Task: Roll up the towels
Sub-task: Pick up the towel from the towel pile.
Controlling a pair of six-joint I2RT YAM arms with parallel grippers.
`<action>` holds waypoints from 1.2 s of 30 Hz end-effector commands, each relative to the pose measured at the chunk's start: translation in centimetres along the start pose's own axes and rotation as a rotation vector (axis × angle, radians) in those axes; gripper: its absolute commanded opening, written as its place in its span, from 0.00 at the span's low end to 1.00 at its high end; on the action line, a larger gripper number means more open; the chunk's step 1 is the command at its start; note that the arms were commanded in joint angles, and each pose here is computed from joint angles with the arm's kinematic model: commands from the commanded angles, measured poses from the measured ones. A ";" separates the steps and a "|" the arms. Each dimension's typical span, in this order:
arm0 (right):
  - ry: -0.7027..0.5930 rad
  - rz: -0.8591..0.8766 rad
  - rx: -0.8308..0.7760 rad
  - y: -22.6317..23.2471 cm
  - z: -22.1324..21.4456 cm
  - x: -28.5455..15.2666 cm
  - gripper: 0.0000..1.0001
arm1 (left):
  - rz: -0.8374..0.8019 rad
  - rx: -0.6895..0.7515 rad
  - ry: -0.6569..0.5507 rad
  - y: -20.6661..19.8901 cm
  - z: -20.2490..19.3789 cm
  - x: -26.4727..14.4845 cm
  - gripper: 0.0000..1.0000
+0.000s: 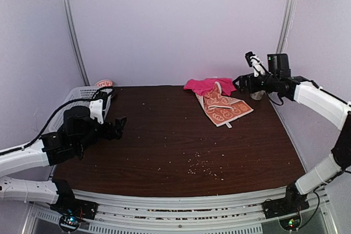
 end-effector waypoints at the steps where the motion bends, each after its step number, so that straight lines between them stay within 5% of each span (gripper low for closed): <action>1: 0.134 -0.052 -0.084 1.6 -1.0 4.4 1.00 | -0.013 -0.078 -0.037 0.0 -1.0 0.1 0.98; 13: 0.429 -0.185 -0.282 1.7 -6.8 17.1 1.00 | -0.125 -0.118 0.019 -1.1 -4.0 1.8 0.98; 22: 0.505 -0.339 -0.330 0.6 -10.3 20.3 0.96 | -0.175 -0.128 0.055 -2.1 -5.2 3.4 0.98; 26: 0.495 -0.382 -0.343 0.0 -10.7 21.1 0.87 | -0.203 -0.133 0.073 -2.6 -5.5 4.0 0.98; 31: 0.483 -0.361 -0.366 0.1 -10.5 21.2 0.58 | -0.218 -0.133 0.087 -3.2 -5.7 4.6 0.98; 36: 0.425 -0.325 -0.373 0.4 -8.9 19.9 0.06 | -0.234 -0.138 0.089 -3.6 -5.8 5.1 0.98</action>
Point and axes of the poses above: each gripper's point midway between its finger pads, its own x axis out along the fingers, its own y axis along the line the jaws close on, z = x × y, the point moved 10 cm from there along -x, back along the fingers, and after that the axes turned 6 degrees about -x, right-handed, at the moved point
